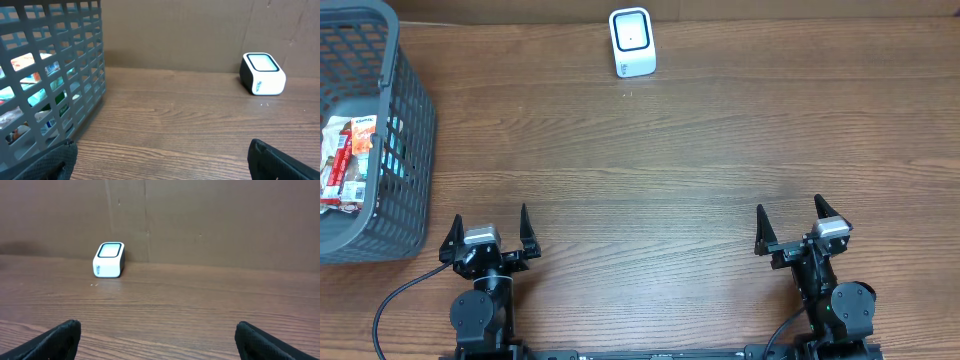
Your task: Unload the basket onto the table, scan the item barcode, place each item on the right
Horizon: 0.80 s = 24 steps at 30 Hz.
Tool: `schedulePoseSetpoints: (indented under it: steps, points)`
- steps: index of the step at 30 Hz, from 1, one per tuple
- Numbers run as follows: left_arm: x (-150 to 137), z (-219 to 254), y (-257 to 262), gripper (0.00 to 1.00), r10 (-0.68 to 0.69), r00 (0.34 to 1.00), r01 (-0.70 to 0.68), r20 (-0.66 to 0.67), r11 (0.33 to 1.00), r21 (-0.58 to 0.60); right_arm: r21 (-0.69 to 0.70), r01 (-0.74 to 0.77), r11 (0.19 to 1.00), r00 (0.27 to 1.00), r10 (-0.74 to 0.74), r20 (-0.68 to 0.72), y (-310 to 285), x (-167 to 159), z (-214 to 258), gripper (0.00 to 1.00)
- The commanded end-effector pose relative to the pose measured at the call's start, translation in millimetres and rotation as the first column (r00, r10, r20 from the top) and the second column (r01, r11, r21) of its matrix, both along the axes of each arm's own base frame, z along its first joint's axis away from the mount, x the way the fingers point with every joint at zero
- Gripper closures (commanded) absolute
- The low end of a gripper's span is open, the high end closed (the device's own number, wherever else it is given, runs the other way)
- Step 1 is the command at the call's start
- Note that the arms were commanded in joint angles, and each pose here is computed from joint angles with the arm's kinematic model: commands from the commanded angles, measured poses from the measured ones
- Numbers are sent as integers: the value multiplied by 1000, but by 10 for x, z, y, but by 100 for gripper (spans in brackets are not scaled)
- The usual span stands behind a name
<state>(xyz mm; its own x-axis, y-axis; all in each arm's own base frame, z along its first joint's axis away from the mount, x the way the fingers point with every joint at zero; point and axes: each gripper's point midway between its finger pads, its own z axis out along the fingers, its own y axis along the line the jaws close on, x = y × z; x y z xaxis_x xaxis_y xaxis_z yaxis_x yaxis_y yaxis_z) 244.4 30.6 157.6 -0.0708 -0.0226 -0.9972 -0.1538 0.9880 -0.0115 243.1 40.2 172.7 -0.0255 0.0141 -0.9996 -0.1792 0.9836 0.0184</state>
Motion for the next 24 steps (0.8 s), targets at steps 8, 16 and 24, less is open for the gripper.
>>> schedulePoseSetpoints:
  steps: [8,16,24]
  points:
    - [-5,10,14,0,9,1000,-9,4,1000,25,3,9,1000,1000,-9,0,-13,3,-26,0]
    - [-4,10,12,0,8,1000,-8,3,999,32,3,9,1000,1000,-9,0,-13,3,-26,0]
    - [-1,15,-7,0,-3,1000,3,5,1000,31,3,9,1000,1000,-9,0,-13,3,-26,0]
